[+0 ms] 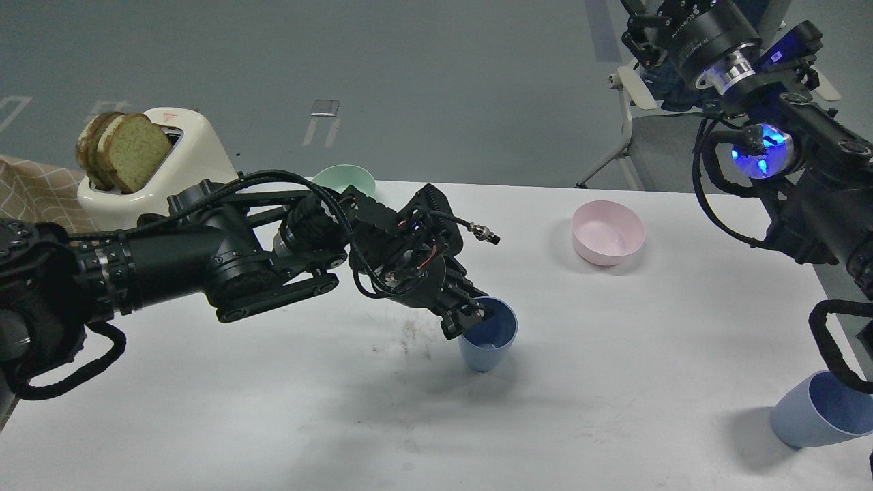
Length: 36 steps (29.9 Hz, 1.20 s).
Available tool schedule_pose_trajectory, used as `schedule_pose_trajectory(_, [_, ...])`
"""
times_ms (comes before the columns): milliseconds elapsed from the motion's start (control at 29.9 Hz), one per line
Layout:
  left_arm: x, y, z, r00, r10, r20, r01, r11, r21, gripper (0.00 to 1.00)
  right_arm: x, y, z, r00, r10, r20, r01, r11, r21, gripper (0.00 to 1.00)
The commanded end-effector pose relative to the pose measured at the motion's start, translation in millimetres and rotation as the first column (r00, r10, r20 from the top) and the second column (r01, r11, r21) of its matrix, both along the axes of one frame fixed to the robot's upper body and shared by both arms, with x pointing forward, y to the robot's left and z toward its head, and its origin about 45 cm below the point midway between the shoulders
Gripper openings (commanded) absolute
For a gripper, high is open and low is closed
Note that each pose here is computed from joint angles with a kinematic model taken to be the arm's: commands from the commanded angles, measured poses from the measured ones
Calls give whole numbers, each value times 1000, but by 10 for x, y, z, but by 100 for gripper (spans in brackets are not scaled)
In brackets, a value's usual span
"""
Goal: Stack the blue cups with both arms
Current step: 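Set the blue cup upright at table center and release, raising left gripper, then reach the right gripper down to the other blue cup and grasp it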
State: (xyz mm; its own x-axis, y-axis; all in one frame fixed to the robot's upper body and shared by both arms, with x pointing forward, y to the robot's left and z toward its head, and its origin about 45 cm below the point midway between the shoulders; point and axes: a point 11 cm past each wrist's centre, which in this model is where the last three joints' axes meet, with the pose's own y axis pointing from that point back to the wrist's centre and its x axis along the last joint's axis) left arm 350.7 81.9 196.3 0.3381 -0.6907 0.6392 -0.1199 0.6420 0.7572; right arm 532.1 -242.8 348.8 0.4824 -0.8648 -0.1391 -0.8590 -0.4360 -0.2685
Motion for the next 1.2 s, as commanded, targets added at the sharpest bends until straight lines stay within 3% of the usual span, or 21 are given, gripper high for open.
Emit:
schedule_pose_trajectory(0, [1,-19,26,1000,2,-3,-2,1000,-7,86,-5,-14,-27,1000,-2,-5,2,1000,-3,100])
schedule_pose_trajectory(167, [89,-73,312,999,29,-21,-30,997,-77,91,-9,-166,31,1000,-21,6,21,1000,-15,100])
schedule_pose_trajectory(267, [307,-28,805,995,98,-23,-101,979,-174,94,-66,-355,108,1000,-10,18,11,996,-86,100])
schedule_pose_trajectory(434, [511,39,1394,966,204,-156,-251,881,-402,94,-303,-615,153,998,67,1,-64,960,-271,100])
schedule_pose_trajectory(568, [761,359,1767,907,302,-293,-419,721,-552,94,-618,-1028,335,995,95,10,-80,890,-449,100])
schedule_pose_trajectory(702, [976,701,1754,806,356,-473,-592,512,-623,94,-1092,-1564,536,995,97,10,-64,723,-688,100])
schedule_pose_trajectory(835, [1087,837,1739,754,363,-548,-657,398,-640,94,-1491,-1887,499,994,96,-41,-87,536,-840,100])
schedule_pose_trajectory(936, [1151,915,1685,701,343,-625,-713,302,-633,94,-1882,-2141,474,990,93,-101,-126,311,-942,100])
schedule_pose_trajectory(969, [1174,956,1690,679,326,-658,-734,258,-629,94,-2016,-2208,427,987,93,-134,-152,228,-962,100])
schedule_pose_trajectory(1003, [1174,956,1690,678,326,-659,-734,257,-629,94,-2017,-2208,426,987,93,-134,-152,228,-962,100])
schedule_pose_trajectory(1069, [1218,1002,1641,622,277,-732,-781,165,-602,94,-2239,-2336,278,974,81,-210,-218,98,-971,100])
schedule_pose_trajectory(1170, [1208,996,1484,574,243,-782,-818,122,-562,94,-2522,-2531,-40,941,35,-337,-337,16,-941,100])
